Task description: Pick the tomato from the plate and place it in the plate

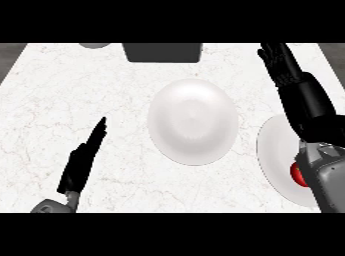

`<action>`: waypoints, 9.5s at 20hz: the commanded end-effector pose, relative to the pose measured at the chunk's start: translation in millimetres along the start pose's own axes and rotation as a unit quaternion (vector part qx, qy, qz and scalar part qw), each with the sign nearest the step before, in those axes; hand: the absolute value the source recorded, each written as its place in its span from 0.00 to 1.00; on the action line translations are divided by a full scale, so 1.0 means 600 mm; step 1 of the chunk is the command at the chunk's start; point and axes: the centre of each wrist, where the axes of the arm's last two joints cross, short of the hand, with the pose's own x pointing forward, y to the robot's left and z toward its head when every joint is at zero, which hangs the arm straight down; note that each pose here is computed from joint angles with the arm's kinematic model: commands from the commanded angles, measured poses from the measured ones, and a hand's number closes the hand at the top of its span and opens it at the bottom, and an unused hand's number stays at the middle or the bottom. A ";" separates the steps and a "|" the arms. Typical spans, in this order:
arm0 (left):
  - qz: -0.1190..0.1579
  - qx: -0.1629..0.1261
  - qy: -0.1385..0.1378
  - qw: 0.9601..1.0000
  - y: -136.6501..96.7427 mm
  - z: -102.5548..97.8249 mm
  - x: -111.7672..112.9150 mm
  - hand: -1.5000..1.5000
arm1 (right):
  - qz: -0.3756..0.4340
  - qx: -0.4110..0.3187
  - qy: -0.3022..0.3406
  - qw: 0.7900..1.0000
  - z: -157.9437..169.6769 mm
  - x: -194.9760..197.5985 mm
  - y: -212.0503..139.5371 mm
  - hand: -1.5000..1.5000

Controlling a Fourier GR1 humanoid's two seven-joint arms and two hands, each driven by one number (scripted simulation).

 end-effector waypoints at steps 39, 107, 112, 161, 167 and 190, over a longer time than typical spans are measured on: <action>-0.105 0.097 -0.077 0.987 0.183 0.064 -0.018 0.50 | 0.043 0.289 0.199 0.935 0.181 -0.062 -0.404 0.00; -0.110 0.139 -0.040 0.983 0.196 0.092 -0.039 0.50 | 0.472 -0.158 0.384 0.778 0.235 -0.267 -0.332 1.00; -0.105 0.147 -0.045 0.983 0.215 0.095 -0.024 0.50 | 0.511 -0.212 0.272 0.787 0.188 -0.227 -0.285 1.00; -0.101 0.099 -0.076 0.987 0.159 0.027 -0.009 0.50 | 0.294 -0.160 0.283 0.899 -0.130 -0.154 0.243 0.00; -0.103 0.111 -0.067 0.986 0.190 0.064 -0.011 0.50 | 0.207 -0.295 0.212 0.908 -0.115 -0.140 0.213 0.00; -0.103 0.120 -0.076 0.984 0.177 0.054 0.000 0.50 | 0.124 -0.367 0.122 0.914 0.210 -0.155 -0.093 0.00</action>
